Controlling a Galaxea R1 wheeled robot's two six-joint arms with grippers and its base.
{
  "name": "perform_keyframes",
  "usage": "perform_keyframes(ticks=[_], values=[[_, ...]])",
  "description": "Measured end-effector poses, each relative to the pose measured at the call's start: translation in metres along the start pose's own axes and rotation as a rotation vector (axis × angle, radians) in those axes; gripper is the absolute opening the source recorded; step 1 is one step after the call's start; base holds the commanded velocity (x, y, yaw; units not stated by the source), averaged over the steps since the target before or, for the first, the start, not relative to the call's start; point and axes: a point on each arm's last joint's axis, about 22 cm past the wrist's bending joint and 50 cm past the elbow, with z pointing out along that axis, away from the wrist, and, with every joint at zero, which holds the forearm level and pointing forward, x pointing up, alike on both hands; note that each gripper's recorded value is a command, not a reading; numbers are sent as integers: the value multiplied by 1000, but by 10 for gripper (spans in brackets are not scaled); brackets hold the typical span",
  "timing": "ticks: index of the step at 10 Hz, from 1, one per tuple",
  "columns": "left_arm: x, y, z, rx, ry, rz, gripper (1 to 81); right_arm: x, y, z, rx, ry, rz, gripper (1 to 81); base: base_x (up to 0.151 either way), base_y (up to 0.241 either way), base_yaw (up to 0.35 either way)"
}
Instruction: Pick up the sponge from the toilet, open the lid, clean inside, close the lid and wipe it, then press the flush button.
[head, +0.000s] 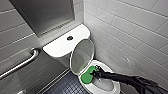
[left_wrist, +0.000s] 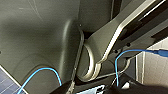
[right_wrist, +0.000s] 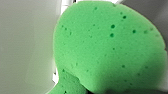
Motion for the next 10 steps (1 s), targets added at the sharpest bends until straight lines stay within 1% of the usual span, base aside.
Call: perform_keyframes(ticks=[2, 3, 4, 5, 6, 7, 8, 9, 10], values=[[0, 0, 0, 0, 0, 0, 811, -7, 0, -1, 24, 19, 10, 10, 0, 0, 0], [0, 0, 0, 0, 0, -1, 811, -20, -4, -2, 41, -9, 12, 10, 0, 0, 0], [0, 1, 0, -1, 0, -1, 811, -50, -9, -2, 63, -72, 18, 10, 0, 0, 0], [-1, 1, 0, -1, -1, -1, 811, -84, -7, -7, 75, -147, 27, 10, 0, 0, 0], [-2, 1, 0, -1, -2, -2, 811, -105, 6, -16, 73, -190, 43, 10, 0, 0, 0], [-1, 2, 1, -3, -1, -1, 811, -108, 26, -29, 56, -189, 60, 10, 0, 0, 0], [-2, 3, 2, -4, -1, -1, 811, -109, 40, -36, 48, -177, 74, 10, 0, 0, 0], [-1, 2, 1, -3, -1, -1, 811, -112, 43, -39, 54, -165, 84, 10, 0, 0, 0], [-2, 2, 1, -3, -1, -1, 811, -115, 50, -46, 52, -167, 90, 10, 0, 0, 0]])
